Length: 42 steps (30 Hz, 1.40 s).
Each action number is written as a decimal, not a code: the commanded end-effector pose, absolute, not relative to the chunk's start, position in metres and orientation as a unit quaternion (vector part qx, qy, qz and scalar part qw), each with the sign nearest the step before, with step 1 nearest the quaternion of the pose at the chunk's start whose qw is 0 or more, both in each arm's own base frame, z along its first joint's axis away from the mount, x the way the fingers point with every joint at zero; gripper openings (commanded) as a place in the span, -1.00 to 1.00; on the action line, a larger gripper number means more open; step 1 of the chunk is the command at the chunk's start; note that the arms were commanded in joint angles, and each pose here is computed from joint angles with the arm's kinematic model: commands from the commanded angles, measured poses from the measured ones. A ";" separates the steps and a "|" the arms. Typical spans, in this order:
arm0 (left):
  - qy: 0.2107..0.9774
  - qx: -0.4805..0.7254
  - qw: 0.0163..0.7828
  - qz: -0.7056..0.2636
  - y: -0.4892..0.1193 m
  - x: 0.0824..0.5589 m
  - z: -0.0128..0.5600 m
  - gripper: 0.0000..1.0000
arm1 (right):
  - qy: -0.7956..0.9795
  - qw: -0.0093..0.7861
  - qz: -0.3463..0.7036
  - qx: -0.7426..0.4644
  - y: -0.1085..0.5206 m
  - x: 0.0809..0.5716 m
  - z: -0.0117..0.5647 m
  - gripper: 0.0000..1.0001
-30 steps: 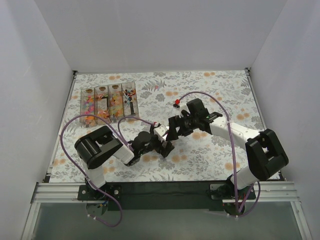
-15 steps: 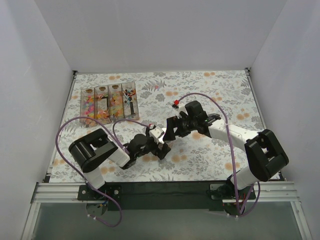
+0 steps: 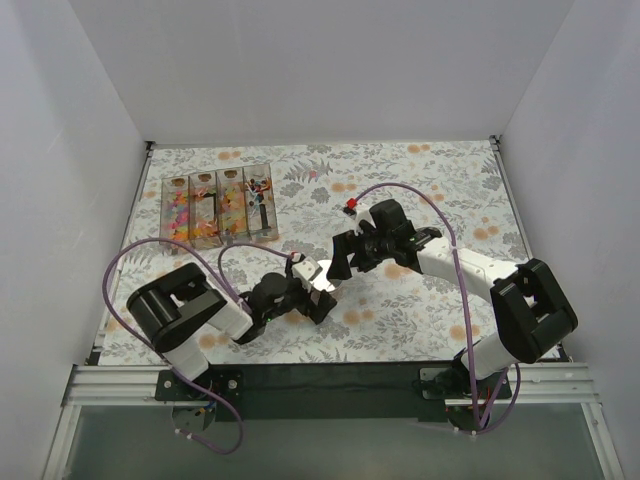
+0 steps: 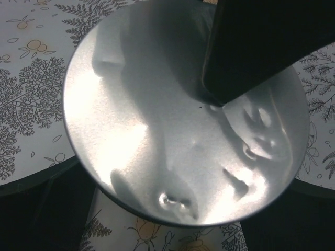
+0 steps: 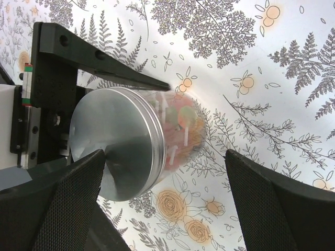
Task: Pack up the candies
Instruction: Reset both arms
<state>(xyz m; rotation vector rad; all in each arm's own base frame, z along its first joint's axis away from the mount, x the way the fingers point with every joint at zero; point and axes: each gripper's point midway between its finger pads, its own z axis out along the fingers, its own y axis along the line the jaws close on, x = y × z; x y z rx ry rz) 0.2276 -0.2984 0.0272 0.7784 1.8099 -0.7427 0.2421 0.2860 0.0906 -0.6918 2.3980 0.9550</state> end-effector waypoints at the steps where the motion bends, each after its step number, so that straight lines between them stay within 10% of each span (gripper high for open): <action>1: 0.757 0.311 0.485 -0.307 -0.287 0.216 0.026 0.96 | 0.936 0.147 0.166 -0.273 0.208 0.217 0.007 0.96; 17: 0.811 0.221 0.477 -0.256 -0.235 0.207 0.021 0.96 | 0.925 0.178 0.174 -0.286 0.216 0.227 0.032 0.96; 30: 0.778 0.014 0.586 -0.223 -0.184 0.240 0.169 0.96 | 0.904 0.396 0.100 -0.128 0.169 0.300 0.170 0.96; 42: 0.730 -0.212 0.650 0.010 -0.026 0.218 0.302 0.96 | 0.824 0.557 -0.091 0.054 0.033 0.273 0.241 0.97</action>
